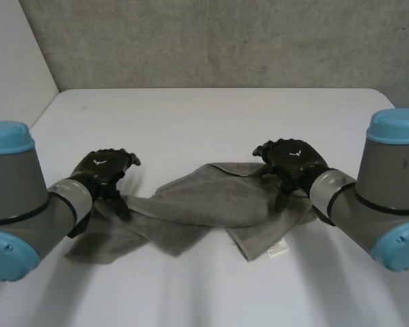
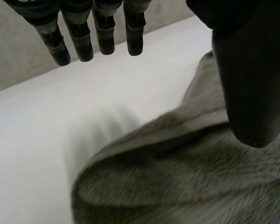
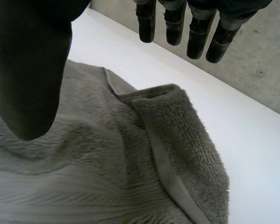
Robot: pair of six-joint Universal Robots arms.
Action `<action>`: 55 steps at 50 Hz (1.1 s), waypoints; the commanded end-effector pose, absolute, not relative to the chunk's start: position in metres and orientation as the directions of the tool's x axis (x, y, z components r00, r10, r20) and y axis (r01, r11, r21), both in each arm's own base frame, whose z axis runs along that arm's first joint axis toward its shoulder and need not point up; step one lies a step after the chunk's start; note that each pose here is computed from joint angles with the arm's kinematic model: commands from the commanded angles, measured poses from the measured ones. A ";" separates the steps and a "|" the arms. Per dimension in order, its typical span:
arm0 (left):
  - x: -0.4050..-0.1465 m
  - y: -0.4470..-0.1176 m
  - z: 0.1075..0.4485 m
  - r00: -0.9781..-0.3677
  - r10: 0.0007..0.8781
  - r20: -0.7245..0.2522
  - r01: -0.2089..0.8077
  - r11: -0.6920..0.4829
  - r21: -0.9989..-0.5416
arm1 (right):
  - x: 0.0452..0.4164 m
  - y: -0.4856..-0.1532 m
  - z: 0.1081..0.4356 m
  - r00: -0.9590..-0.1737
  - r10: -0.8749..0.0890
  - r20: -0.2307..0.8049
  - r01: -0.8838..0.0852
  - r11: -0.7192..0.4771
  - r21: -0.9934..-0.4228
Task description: Fold the towel.
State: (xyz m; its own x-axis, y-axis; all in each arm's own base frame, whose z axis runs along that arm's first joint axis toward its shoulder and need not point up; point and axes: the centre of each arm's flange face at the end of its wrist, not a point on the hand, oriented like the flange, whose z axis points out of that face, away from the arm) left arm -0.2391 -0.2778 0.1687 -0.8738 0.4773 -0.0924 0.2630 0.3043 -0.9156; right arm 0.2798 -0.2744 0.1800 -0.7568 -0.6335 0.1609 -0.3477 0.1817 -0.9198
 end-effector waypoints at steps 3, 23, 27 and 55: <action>-0.255 -0.272 0.167 -0.850 0.515 -0.114 0.275 0.248 -0.929 | 0.272 -0.278 0.183 -0.754 -0.635 0.170 -0.337 0.150 -0.930; -0.258 -0.288 0.148 -0.853 0.509 -0.110 0.288 0.284 -0.914 | 0.294 -0.334 0.153 -0.753 -0.626 0.203 -0.342 0.108 -0.934; -0.260 -0.299 0.161 -0.858 0.500 -0.118 0.269 0.241 -0.932 | 0.304 -0.347 0.181 -0.728 -0.647 0.227 -0.298 0.001 -0.954; -0.245 -0.224 0.299 -0.833 0.549 -0.062 -0.046 -0.181 -0.983 | 0.226 -0.353 0.333 -0.811 -0.560 0.169 0.057 -0.363 -0.930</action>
State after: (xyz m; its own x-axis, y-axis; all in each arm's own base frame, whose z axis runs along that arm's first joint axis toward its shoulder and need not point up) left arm -0.2483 -0.2595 0.3525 -0.8752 0.4781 -0.0734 -0.0960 -0.3205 -0.9424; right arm 0.2515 -0.3335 0.3734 -0.8150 -0.5508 0.1797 0.1477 -0.4975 -0.8548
